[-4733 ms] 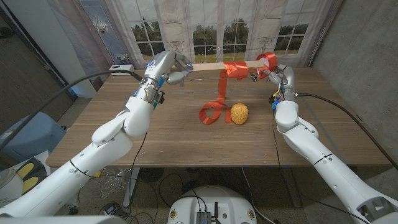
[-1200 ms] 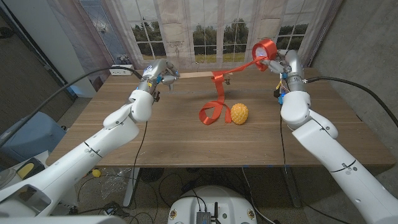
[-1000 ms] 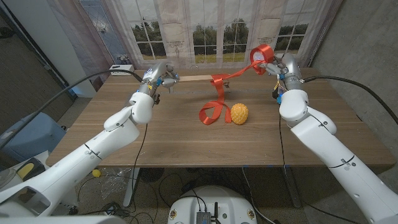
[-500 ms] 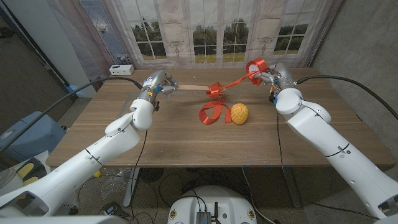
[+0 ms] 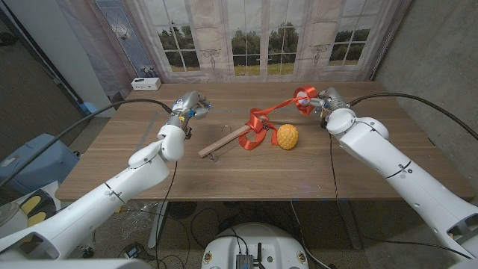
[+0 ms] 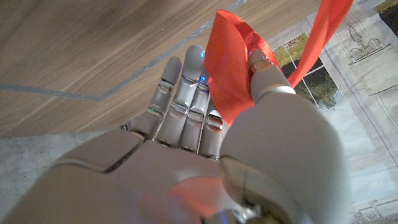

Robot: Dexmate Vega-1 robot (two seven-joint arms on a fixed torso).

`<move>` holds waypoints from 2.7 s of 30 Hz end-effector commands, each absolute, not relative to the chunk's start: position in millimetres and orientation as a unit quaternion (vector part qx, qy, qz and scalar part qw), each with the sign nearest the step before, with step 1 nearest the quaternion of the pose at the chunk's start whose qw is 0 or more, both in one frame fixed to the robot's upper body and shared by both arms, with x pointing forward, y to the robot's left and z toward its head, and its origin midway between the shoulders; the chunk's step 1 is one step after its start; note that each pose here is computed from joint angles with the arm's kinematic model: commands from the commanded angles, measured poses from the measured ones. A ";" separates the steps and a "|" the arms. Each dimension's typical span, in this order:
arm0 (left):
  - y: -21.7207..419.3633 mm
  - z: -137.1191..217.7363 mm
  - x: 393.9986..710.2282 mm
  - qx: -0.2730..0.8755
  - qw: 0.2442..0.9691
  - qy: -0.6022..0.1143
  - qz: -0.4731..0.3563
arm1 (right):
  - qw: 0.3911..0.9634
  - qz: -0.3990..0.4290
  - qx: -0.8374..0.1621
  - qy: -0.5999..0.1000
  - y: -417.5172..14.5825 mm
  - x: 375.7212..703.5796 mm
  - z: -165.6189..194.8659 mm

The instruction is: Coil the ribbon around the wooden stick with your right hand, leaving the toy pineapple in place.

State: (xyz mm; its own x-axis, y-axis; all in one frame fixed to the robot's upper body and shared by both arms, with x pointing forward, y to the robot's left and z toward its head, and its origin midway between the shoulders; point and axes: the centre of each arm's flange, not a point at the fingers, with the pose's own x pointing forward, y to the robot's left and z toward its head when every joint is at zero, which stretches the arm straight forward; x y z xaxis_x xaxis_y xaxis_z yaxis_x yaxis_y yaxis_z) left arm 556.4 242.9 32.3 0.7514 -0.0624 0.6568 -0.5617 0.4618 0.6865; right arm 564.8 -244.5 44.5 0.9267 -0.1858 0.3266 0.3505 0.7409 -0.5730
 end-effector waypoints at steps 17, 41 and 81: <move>240.6 24.5 549.8 0.514 0.776 -0.321 0.172 | 0.876 -0.188 -0.442 0.040 -239.8 608.0 26.1; 246.5 25.4 546.3 0.516 0.762 -0.343 0.187 | 0.853 -0.182 -0.481 0.088 -224.1 602.5 32.2; 279.5 41.0 539.5 0.410 0.802 -0.422 0.098 | 0.925 -0.038 -0.192 -0.326 -220.1 537.1 3.2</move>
